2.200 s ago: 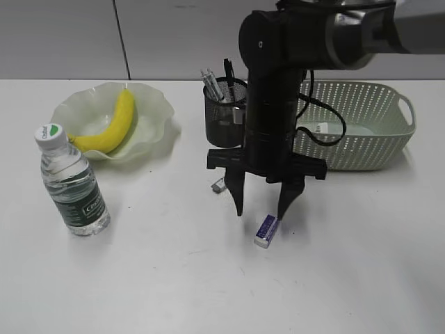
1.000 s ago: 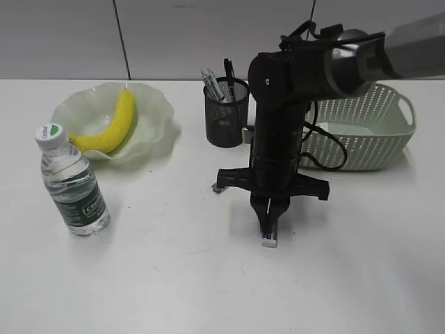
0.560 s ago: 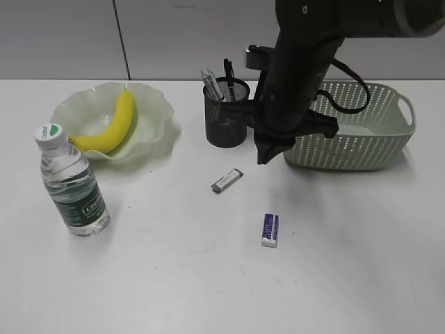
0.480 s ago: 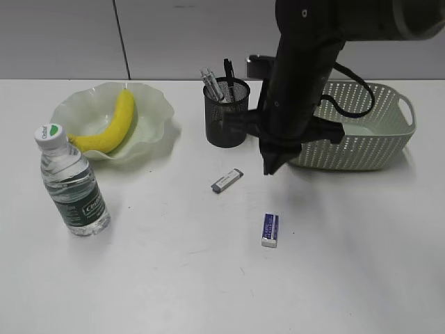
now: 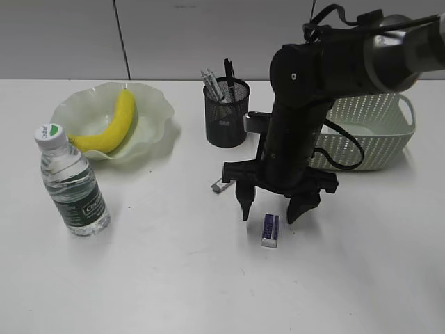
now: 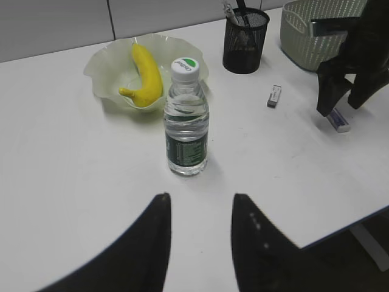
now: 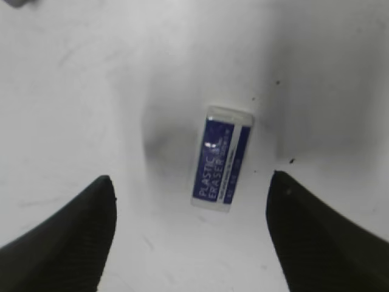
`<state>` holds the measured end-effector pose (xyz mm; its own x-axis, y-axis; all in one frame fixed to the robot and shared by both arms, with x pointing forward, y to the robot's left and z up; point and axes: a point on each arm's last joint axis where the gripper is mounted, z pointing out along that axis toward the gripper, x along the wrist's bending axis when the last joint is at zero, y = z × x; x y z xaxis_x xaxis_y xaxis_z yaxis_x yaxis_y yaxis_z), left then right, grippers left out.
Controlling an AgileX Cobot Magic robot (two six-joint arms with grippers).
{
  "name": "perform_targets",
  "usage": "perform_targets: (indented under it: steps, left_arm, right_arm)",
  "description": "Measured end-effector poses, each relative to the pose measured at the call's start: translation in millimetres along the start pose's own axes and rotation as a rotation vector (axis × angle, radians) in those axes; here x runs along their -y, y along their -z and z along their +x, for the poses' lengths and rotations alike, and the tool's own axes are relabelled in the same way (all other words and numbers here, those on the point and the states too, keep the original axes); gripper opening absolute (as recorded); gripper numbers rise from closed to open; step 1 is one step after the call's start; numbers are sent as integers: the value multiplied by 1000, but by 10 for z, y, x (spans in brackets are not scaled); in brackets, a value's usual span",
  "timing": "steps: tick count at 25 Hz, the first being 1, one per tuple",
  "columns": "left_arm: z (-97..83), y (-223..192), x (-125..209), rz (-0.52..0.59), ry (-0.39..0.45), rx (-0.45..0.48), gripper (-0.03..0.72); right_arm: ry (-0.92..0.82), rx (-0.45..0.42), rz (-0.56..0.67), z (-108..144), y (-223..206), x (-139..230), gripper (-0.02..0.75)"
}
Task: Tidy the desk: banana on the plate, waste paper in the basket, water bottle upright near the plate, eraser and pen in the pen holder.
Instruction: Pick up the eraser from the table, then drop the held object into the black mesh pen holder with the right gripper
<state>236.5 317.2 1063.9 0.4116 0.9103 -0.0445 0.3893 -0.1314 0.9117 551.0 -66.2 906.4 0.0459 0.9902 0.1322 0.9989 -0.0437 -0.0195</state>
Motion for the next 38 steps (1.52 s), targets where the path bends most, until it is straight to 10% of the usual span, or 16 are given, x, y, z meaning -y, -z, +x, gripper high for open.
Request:
perform_targets:
  steps: [9,14,19,27,33,38]
  left_arm:
    - [0,0,0,0,0,0,255]
    - [0,0,0,0,0,0,255]
    - [0,0,0,0,0,0,255]
    - [0,0,0,0,0,0,246]
    - [0,0,-1,-1,0,0,246]
    - [0,0,-1,-1,0,0,246]
  right_arm:
    - [-21,73,20,-66,-284,-35,476]
    - [-22,72,17,-66,-300,-41,188]
    - [-13,12,-64,-10,-77,-74,200]
    - [120,-294,-628,232,911,-315,200]
    - [357,-359,-912,384,886,-513,200]
    - [481,-293,-906,393,515,-649,197]
